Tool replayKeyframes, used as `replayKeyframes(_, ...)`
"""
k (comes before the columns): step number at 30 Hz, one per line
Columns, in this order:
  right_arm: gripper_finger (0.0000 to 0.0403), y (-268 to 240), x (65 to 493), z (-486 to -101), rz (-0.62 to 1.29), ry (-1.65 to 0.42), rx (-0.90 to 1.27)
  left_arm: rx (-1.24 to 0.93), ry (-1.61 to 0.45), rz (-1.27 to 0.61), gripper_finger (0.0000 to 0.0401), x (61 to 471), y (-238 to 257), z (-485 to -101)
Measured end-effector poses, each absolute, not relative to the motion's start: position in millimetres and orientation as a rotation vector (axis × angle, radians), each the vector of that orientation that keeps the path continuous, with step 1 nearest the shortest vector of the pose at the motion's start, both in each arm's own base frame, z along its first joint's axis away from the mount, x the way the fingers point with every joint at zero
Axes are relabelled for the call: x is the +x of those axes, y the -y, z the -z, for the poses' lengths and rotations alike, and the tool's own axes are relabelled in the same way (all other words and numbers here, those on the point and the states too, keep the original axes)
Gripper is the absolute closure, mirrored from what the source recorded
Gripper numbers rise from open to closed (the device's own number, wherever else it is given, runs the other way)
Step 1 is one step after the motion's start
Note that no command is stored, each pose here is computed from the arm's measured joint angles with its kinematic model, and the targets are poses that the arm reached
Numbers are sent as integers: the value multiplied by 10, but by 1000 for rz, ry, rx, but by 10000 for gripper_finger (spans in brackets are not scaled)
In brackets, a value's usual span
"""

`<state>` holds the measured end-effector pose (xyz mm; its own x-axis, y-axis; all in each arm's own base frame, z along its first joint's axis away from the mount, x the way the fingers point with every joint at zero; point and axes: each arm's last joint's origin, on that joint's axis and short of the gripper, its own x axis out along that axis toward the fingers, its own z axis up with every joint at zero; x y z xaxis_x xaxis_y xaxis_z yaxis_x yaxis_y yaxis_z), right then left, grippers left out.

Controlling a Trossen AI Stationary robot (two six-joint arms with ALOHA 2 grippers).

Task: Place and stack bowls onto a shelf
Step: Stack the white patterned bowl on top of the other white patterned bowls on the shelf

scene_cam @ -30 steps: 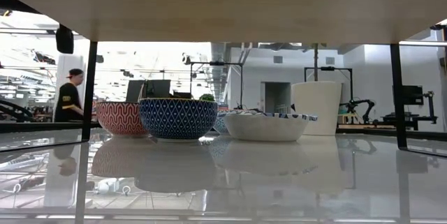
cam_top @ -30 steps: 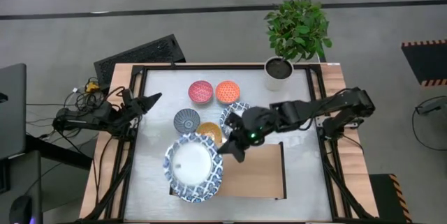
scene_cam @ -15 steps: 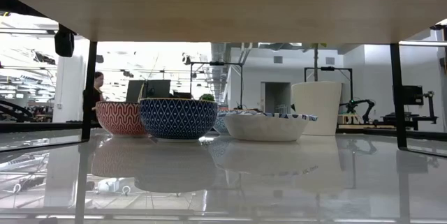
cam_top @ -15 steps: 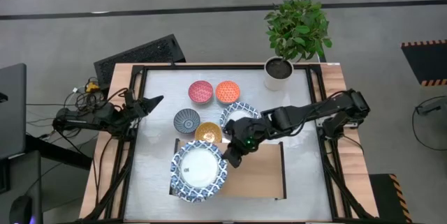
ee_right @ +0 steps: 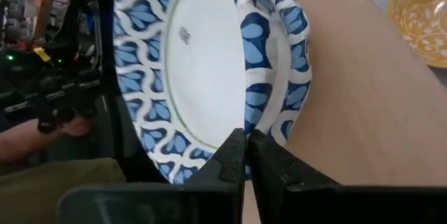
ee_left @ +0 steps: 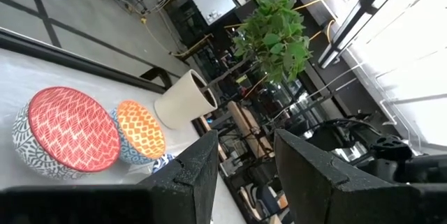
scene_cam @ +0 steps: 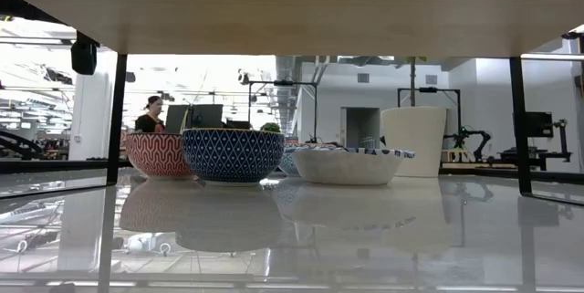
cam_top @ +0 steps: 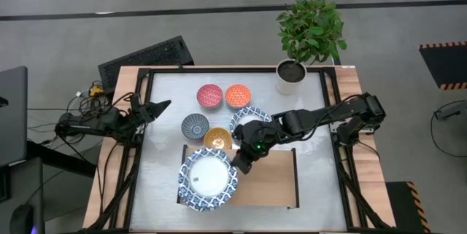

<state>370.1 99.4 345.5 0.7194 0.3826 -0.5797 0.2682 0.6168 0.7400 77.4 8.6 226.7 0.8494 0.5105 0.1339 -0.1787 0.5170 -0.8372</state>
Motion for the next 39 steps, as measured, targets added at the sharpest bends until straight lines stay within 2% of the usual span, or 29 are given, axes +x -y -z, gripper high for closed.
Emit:
replayKeyframes(11, 353, -1005, 3701, -3463, -114, -807, 937, -941, 390, -427, 273, 774, -86, -2267)
replayKeyframes(17, 349, -1004, 3735, -3512, -159, -746, 911, -939, 389, -427, 273, 774, -86, -2267)
replayKeyframes(21, 329, -980, 3748, -3523, -166, -733, 910, -939, 390, -426, 273, 774, -86, -2268)
replayKeyframes(31, 249, -903, 3809, -3447, -143, -748, 911, -941, 391, -426, 273, 774, -86, -2268)
replayKeyframes(39, 244, -737, 3727, -3653, -155, -666, 928, -944, 394, -424, 273, 773, -86, -2271)
